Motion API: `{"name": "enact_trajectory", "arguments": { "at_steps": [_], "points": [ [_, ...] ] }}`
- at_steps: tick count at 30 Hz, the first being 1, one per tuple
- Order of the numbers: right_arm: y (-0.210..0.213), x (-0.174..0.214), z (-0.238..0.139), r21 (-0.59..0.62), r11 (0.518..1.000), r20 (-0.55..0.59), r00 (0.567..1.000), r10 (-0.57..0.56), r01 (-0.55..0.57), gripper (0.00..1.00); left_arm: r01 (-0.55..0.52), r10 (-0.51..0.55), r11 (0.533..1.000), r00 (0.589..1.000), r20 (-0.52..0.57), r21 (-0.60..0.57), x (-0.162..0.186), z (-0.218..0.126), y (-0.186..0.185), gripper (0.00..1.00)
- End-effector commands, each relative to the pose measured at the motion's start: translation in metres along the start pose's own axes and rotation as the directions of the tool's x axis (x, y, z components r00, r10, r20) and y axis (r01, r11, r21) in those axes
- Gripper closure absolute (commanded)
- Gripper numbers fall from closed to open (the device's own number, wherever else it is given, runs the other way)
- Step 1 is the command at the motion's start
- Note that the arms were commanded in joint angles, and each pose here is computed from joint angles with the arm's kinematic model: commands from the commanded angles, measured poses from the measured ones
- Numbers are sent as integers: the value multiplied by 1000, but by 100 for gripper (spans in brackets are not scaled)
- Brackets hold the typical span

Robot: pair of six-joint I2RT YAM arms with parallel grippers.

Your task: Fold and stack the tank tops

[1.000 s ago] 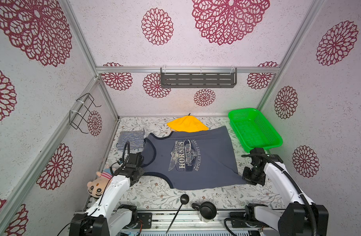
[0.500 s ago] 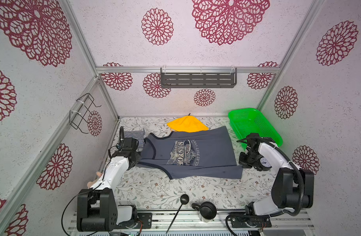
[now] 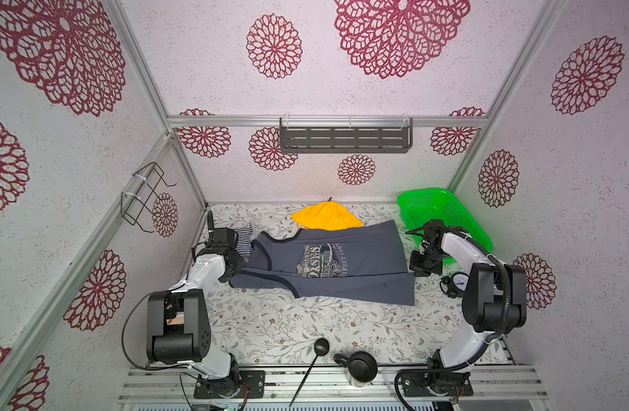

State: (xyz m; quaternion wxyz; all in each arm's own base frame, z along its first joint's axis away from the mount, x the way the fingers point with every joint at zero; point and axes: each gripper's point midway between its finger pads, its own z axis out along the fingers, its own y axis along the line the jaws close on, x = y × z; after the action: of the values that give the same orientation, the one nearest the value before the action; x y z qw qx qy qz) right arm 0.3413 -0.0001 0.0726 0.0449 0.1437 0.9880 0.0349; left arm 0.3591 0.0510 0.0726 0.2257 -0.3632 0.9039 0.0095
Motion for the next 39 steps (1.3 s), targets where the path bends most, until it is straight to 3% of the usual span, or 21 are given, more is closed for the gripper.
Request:
{"name": "enact_trajectory", "arguments": {
  "at_steps": [1, 12, 27, 28, 30, 31, 32, 36, 39],
  "points": [
    [7, -14, -12, -25, 999, 40, 999, -26, 27, 100, 2, -2, 1000, 1000, 23, 14, -11, 2, -4, 100],
    [15, -36, -27, -16, 998, 91, 994, -56, 58, 100, 35, -37, 999, 996, 78, 26, -26, -10, 0, 100],
    [23, -78, -17, -15, 997, 148, 987, -67, 70, 100, 37, -40, 998, 998, 51, 46, -38, 23, -17, 100],
    [27, -82, -20, -33, 996, 166, 983, -76, 83, 84, 32, -34, 999, 998, 49, 42, -39, 23, -18, 88],
    [33, -88, -30, -58, 994, 196, 977, -81, 94, 52, 24, -26, 999, 998, 61, 30, -43, 17, -17, 48],
    [34, -89, -38, -64, 993, 211, 974, -83, 99, 41, 15, -16, 1000, 997, 77, 22, -46, 12, -15, 32],
    [35, -89, -45, -68, 993, 226, 971, -83, 101, 35, 4, -6, 1000, 995, 99, 14, -51, 3, -13, 24],
    [42, -71, -68, -90, 990, 257, 963, -84, 111, 34, -26, 23, 1000, 986, 165, 16, -58, -43, -9, 20],
    [54, -44, -70, -115, 983, 262, 959, -106, 140, 36, -90, 79, 992, 988, 132, 83, -19, -74, -31, 26]
  ]
}}
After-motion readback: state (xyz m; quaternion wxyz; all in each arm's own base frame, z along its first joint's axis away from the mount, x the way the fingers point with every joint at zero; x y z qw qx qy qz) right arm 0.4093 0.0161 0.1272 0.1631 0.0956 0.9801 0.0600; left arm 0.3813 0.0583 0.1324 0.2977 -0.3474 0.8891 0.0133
